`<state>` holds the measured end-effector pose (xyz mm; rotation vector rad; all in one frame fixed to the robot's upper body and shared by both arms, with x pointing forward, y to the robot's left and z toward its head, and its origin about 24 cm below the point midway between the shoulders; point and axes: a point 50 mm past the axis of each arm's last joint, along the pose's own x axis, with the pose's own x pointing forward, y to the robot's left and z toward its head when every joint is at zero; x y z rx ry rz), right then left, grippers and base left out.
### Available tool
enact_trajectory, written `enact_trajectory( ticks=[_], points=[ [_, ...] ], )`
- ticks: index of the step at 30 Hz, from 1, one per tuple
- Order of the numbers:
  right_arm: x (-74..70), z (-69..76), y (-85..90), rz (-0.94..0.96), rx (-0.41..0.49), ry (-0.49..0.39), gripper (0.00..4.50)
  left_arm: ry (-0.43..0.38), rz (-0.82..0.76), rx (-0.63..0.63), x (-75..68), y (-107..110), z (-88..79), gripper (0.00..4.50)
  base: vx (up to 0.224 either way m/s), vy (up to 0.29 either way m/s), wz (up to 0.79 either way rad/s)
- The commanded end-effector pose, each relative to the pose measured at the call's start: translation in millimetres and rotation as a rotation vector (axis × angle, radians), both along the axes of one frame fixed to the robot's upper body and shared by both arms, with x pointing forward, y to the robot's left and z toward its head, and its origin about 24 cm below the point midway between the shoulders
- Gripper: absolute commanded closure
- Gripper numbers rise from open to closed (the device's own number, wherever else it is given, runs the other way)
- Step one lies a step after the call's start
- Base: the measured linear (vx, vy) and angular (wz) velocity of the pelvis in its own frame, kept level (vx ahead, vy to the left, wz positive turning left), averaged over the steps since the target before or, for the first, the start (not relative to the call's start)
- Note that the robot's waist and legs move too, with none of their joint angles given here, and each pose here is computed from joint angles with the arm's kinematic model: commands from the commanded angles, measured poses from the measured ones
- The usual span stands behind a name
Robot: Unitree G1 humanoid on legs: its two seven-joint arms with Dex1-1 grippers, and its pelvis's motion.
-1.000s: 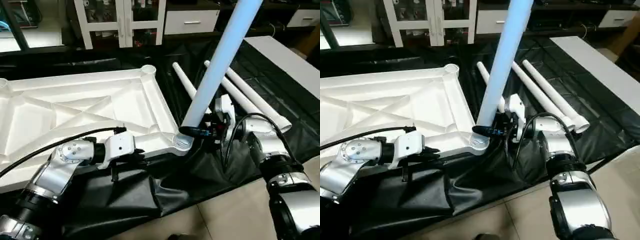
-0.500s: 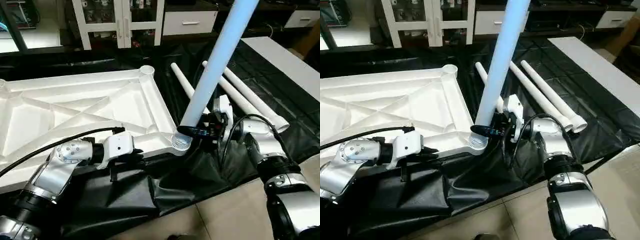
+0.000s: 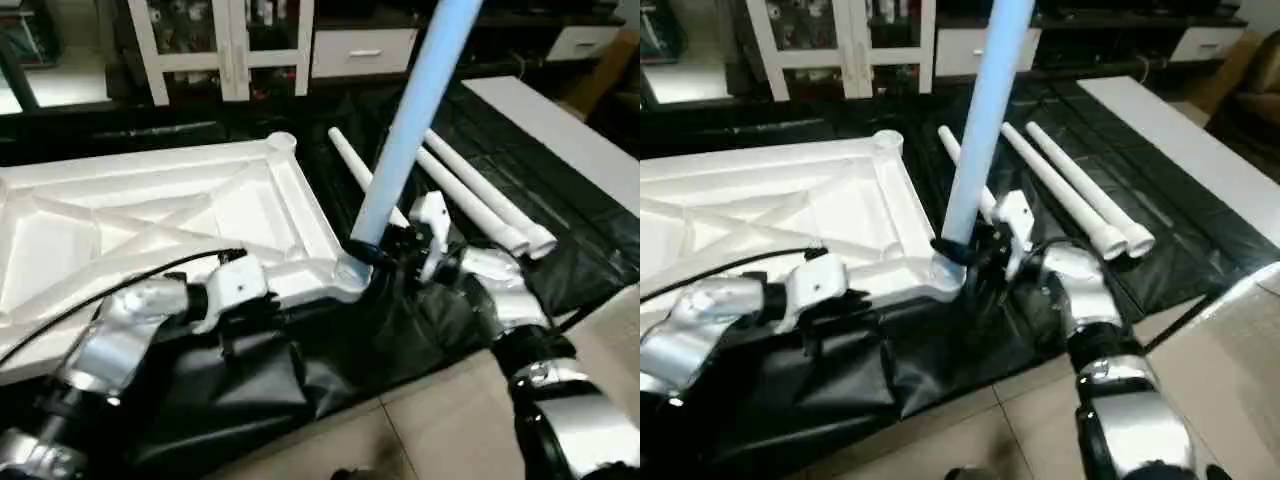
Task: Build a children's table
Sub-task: Insert table leg to table base
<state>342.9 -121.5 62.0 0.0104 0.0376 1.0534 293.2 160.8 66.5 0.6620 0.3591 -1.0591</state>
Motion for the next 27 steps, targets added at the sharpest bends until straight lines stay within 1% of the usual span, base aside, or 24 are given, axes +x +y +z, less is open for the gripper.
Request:
enact_trajectory(
  ticks=[1,3,4,5,8,10,12,14,20,22,24,25,27],
  points=[
    [-45.2,-92.2,-1.5,-0.044,-0.259,0.384,2.66,-0.012,-0.021,-0.014,0.5,-28.6,-3.0,4.50,-0.055,0.041,-0.08],
    [-43.9,-96.9,1.7,-0.145,-0.261,0.411,2.66,-0.037,0.097,-0.015,9.2,-34.4,-3.1,4.50,-0.060,0.046,-0.10],
    [-43.6,-98.2,2.2,-0.172,-0.265,0.418,2.66,-0.044,0.132,-0.014,11.5,-35.4,-3.1,4.50,-0.063,0.064,-0.13],
    [-42.6,-101.9,2.8,-0.249,-0.283,0.440,2.66,-0.053,0.225,-0.005,16.7,-37.1,-3.4,4.50,-0.063,0.064,-0.13],
    [-39.1,-104.9,4.6,-0.402,-0.267,0.481,2.66,-0.045,0.334,-0.016,20.4,-43.9,-0.1,4.50,-0.080,0.050,-0.07],
    [-36.8,-105.4,4.8,-0.479,-0.259,0.495,2.66,-0.050,0.375,-0.019,22.4,-47.5,2.9,4.50,-0.076,-0.036,0.14],
    [-34.7,-106.1,6.2,-0.560,-0.249,0.516,2.66,-0.056,0.383,-0.038,23.8,-54.2,7.1,4.50,-0.013,-0.089,0.06],
    [-31.2,-105.2,12.2,-0.658,-0.223,0.549,2.66,-0.052,0.379,-0.053,24.6,-62.6,11.3,4.50,0.070,-0.036,-0.49],
    [-28.3,-101.3,18.4,-0.656,-0.203,0.541,2.66,-0.041,0.393,-0.040,24.0,-61.2,12.1,4.50,0.007,0.005,-0.07],
    [-27.9,-100.2,19.8,-0.649,-0.180,0.548,2.66,-0.038,0.382,-0.040,22.9,-60.5,11.6,4.50,0.000,0.000,0.00],
    [-24.8,-94.9,21.9,-0.638,-0.125,0.538,2.66,-0.043,0.341,-0.048,20.6,-60.4,11.5,4.50,0.000,0.000,0.00],
    [-24.8,-94.9,21.9,-0.638,-0.125,0.538,2.66,-0.043,0.341,-0.048,20.6,-60.4,11.5,4.50,0.000,0.000,0.00],
    [-20.5,-86.6,24.3,-0.595,-0.071,0.510,2.66,-0.050,0.284,-0.061,17.8,-61.3,11.5,4.50,0.000,0.000,0.00]
  ],
)
